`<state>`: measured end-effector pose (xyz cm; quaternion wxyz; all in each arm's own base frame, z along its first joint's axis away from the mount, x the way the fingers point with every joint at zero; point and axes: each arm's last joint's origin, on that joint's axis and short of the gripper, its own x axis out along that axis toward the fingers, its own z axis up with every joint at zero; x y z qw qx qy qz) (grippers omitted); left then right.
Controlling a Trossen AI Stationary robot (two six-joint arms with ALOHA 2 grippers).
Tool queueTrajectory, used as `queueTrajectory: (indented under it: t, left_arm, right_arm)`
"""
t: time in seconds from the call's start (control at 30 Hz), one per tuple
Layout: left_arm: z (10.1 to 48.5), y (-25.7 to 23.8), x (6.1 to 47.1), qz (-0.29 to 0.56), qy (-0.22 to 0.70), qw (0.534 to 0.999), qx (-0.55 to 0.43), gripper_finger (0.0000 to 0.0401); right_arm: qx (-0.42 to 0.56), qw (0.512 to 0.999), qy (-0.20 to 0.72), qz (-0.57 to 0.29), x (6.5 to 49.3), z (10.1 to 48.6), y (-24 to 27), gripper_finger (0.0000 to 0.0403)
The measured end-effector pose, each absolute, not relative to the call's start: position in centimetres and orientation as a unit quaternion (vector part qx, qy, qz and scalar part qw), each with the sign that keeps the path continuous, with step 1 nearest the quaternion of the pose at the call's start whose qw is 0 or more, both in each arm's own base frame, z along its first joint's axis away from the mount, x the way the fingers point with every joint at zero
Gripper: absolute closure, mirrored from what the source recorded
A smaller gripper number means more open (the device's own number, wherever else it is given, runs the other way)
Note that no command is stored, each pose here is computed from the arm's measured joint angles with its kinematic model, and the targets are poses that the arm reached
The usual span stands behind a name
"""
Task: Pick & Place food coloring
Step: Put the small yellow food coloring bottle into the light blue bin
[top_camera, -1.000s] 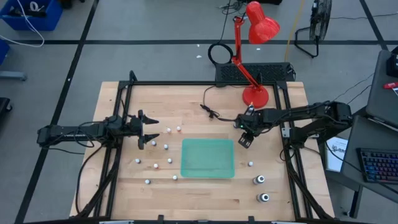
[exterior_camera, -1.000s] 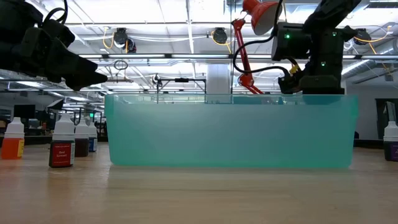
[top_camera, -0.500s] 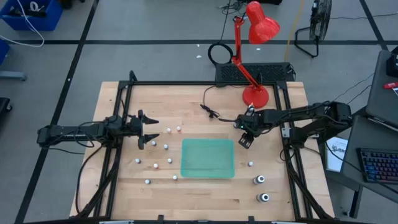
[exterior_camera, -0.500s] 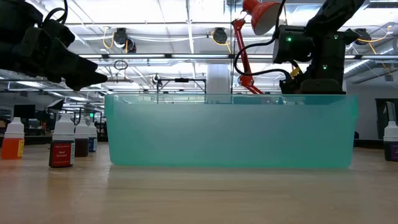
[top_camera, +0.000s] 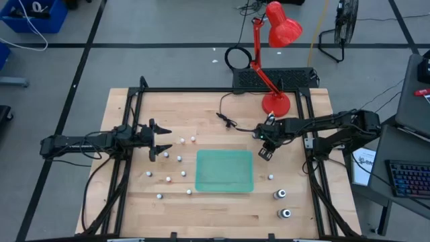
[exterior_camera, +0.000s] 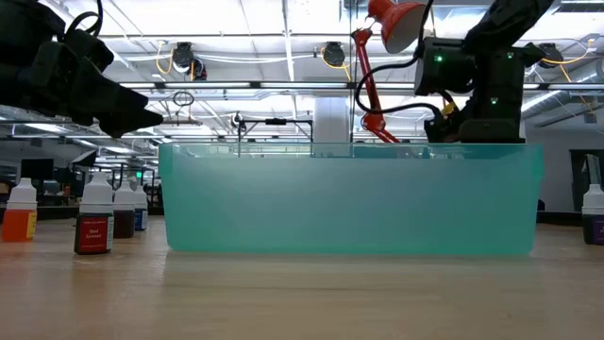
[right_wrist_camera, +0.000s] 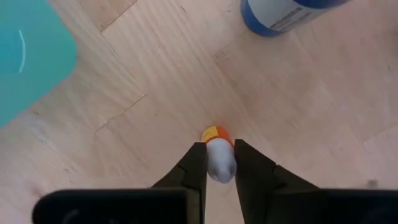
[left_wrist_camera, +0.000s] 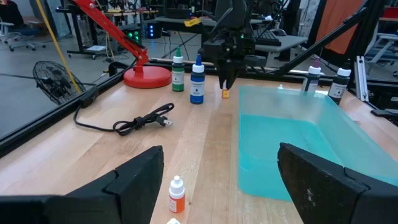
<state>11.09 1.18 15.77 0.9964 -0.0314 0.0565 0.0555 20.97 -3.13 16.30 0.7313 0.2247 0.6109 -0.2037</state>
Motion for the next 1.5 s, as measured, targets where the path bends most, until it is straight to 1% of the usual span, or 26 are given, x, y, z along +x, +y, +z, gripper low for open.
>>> queueTrajectory:
  t: [0.07,0.17,0.43,0.53,0.63,0.8,0.97,1.1,1.27,1.5]
  left_arm:
    - [15.8,1.2,11.1,0.055,0.056,0.996,-0.031,0.0091]
    - [15.8,1.2,11.1,0.055,0.056,0.996,-0.031,0.0091]
    - [15.8,1.2,11.1,0.056,0.057,0.996,-0.031,0.0091]
    - [15.8,1.2,11.1,0.055,0.056,0.996,-0.031,0.0091]
    - [15.8,1.2,11.1,0.055,0.056,0.996,-0.031,0.0091]
    - [15.8,1.2,11.1,0.055,0.057,0.996,-0.031,0.0091]
    - [15.8,1.2,11.1,0.055,0.057,0.996,-0.031,0.0091]
    - [15.8,1.2,11.1,0.055,0.057,0.996,-0.031,0.0091]
    - [15.8,1.2,11.1,0.055,0.057,0.996,-0.031,0.0091]
    - [15.8,1.2,11.1,0.055,0.056,0.996,-0.031,0.0091]
  right_arm:
    - [0.218,0.738,0.608,-0.197,21.0,16.6,-3.0,0.0359]
    - [0.206,0.761,0.587,-0.182,21.6,18.1,-2.5,0.0359]
    - [0.132,0.827,0.521,-0.164,24.7,25.2,-0.2,0.0359]
    - [0.097,0.828,0.530,-0.157,26.3,27.3,1.0,0.0359]
    - [0.068,0.813,0.561,-0.143,28.4,27.9,2.1,0.0359]
    - [0.008,0.782,0.615,-0.101,32.5,26.0,4.0,0.0359]
    - [-0.020,0.766,0.641,-0.039,34.9,22.7,5.4,0.0359]
    - [-0.032,0.756,0.654,-0.025,35.8,20.7,5.5,0.0359]
    - [-0.037,0.761,0.647,-0.020,36.3,18.7,5.1,0.0359]
    - [-0.019,0.768,0.640,-0.018,36.0,16.7,4.2,0.0359]
